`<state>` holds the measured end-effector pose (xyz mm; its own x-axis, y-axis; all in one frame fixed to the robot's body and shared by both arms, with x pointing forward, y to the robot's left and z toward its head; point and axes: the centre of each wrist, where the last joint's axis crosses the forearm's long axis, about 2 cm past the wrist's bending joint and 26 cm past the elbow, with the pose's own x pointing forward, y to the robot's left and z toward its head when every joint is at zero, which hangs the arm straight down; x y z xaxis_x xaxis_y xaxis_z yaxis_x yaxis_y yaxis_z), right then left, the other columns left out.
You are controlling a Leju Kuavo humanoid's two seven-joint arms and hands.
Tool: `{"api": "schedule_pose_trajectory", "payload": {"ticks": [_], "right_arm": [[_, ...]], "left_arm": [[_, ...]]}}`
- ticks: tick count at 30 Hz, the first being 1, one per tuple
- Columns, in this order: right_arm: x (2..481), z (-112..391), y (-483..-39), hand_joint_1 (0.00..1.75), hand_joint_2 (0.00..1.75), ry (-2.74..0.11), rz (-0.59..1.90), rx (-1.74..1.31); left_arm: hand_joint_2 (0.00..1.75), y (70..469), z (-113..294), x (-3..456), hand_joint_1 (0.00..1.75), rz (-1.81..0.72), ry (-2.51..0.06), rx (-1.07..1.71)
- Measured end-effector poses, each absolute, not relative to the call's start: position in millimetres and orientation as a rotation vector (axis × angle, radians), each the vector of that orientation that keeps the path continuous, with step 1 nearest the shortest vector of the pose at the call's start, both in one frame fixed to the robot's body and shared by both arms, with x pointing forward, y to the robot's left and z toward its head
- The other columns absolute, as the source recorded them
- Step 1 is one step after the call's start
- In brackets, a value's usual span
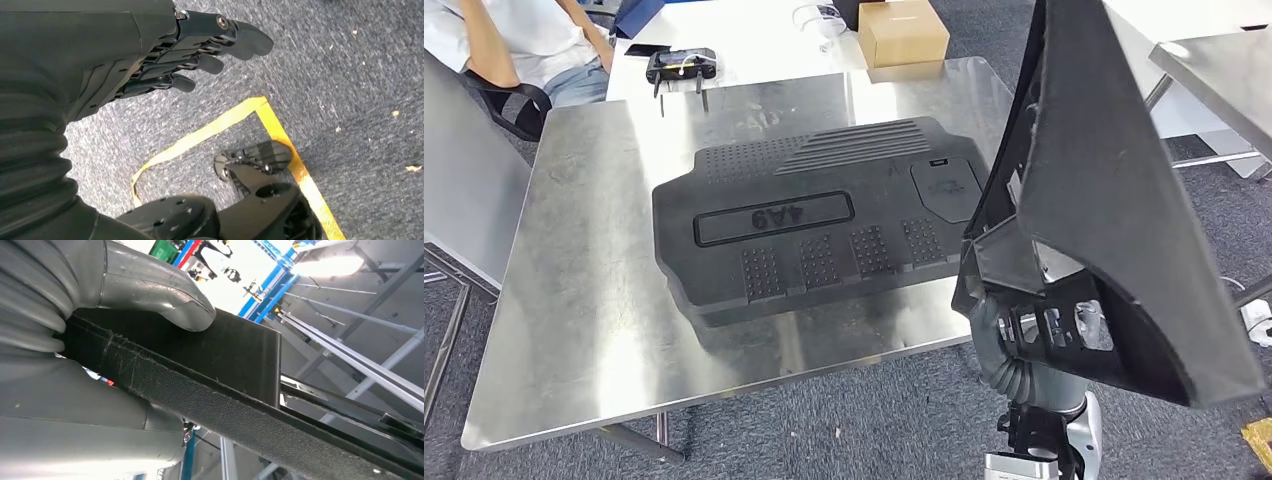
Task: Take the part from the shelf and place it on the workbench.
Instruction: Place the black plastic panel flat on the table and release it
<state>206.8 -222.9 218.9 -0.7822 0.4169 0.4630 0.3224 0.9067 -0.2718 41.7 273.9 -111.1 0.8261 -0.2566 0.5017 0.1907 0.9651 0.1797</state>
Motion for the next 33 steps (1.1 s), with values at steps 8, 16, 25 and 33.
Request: {"api": "schedule_pose_trajectory", "payload": {"ticks": [8,16,25,33], "right_arm": [[216.7,222.1,-218.1,1.75,1.75,-2.539,0.330,-0.558],[266.4,239.8,-195.7,1.75,1.75,-2.517,0.599,-0.758],[328.4,239.8,-167.0,1.75,1.75,-2.393,0.913,-0.967],[362.5,221.7,-158.1,1.75,1.75,-2.200,1.146,-1.136]], "left_arm": [[1.75,274.2,-111.0,42.8,0.00,-0.250,-0.549,0.123],[1.75,273.0,-109.4,55.3,0.00,-0.301,-0.557,0.119],[1.75,270.4,-106.7,72.7,0.00,-0.374,-0.558,0.095],[1.75,269.8,-105.8,78.2,0.00,-0.409,-0.554,0.086]]}}
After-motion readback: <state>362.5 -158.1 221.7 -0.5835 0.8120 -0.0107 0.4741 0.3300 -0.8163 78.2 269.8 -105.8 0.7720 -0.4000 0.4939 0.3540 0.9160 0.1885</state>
